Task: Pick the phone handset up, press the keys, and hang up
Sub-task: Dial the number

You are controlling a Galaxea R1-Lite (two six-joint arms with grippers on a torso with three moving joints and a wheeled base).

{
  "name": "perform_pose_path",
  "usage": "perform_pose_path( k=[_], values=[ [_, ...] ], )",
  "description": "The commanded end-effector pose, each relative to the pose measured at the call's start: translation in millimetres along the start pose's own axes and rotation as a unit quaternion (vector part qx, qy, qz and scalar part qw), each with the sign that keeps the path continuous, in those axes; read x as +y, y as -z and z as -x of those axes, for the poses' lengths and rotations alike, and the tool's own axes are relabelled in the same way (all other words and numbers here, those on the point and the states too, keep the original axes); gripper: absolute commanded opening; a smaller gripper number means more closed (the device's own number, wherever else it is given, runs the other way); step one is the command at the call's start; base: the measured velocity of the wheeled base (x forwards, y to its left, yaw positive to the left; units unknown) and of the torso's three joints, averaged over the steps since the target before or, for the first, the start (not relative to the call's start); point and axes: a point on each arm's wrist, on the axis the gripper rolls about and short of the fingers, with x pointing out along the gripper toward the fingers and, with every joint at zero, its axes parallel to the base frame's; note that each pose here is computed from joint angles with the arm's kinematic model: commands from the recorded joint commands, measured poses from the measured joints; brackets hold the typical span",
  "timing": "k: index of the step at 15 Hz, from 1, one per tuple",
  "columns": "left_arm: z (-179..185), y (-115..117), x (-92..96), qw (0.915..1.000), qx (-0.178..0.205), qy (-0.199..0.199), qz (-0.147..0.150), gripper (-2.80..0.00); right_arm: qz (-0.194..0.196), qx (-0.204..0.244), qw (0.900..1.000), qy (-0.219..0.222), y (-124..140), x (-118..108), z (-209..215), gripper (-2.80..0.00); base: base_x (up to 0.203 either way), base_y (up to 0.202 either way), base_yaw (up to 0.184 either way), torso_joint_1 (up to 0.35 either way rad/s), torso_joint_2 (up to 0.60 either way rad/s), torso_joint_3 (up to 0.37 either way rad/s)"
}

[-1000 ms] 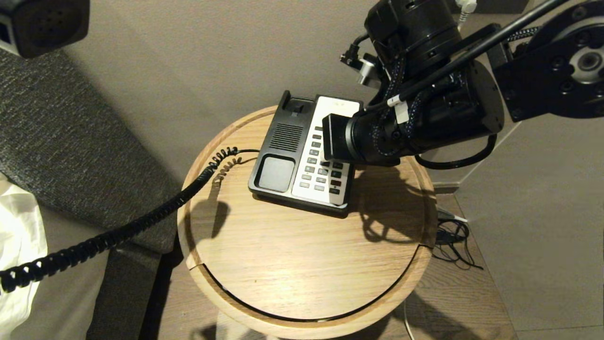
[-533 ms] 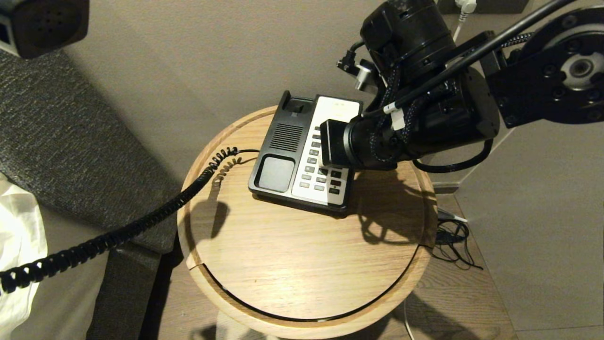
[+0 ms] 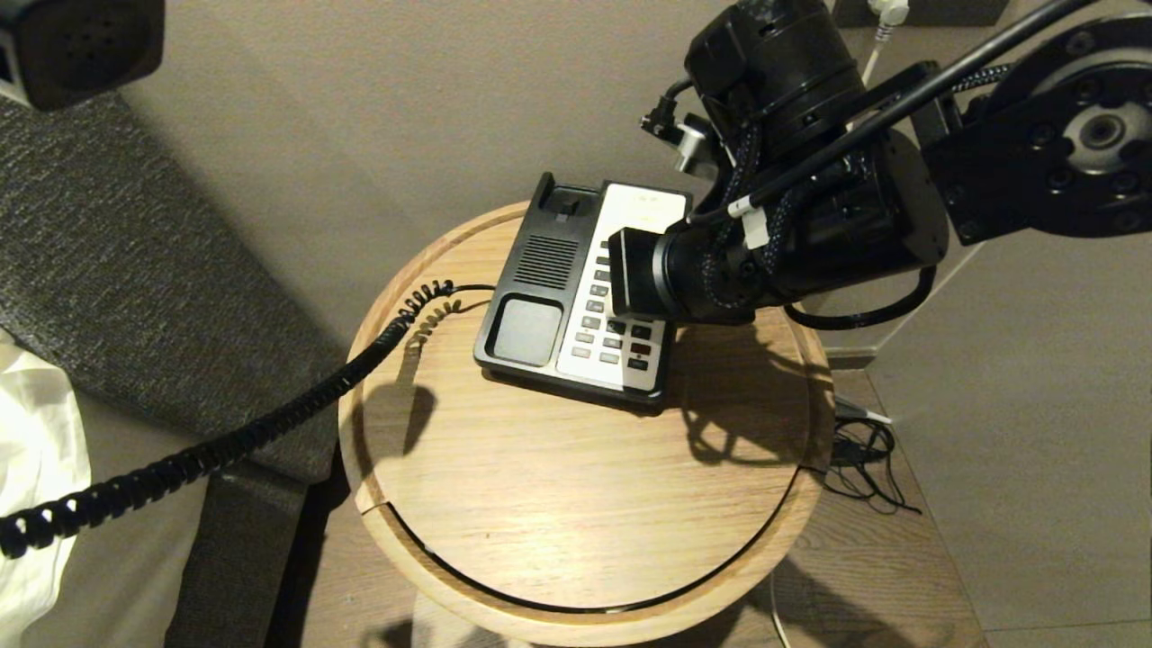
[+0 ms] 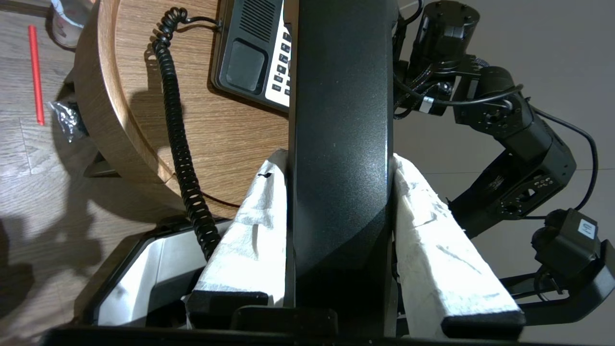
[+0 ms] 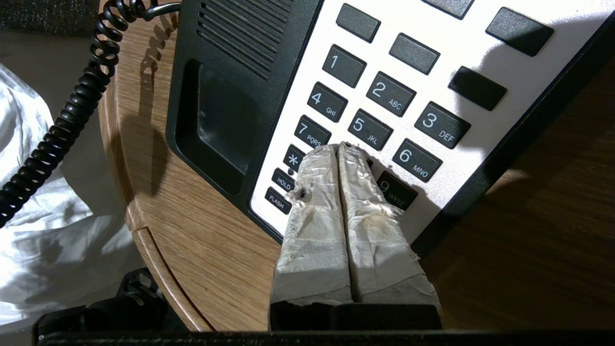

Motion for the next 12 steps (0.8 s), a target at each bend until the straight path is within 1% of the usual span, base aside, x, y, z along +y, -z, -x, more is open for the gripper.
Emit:
perform_pose_path(
  k=[1, 4, 7, 12],
  values=[
    [0, 1, 0.7, 1.0, 0.002, -0.002, 0.002, -2.8, -0.001, -0.007, 1.0, -0.009, -1, 5, 10, -2.8, 0.0, 0.0, 0.0, 0.0, 0.0, 0.0],
    [0, 1, 0.9, 1.0, 0.001, -0.005, 0.003, -2.8, 0.001, -0.008, 1.0, -0.017, 1, 9, 19, -2.8, 0.0, 0.0, 0.0, 0.0, 0.0, 0.0],
    [2, 2, 1.6, 1.0, 0.0, -0.004, 0.004, -2.8, 0.003, -0.004, 1.0, -0.017, 3, 9, 20, -2.8, 0.0, 0.0, 0.0, 0.0, 0.0, 0.0],
    [1, 3, 2.5, 1.0, 0.002, -0.008, 0.003, -2.8, 0.003, 0.01, 1.0, -0.008, 8, 7, 12, -2.8, 0.0, 0.0, 0.0, 0.0, 0.0, 0.0]
  ],
)
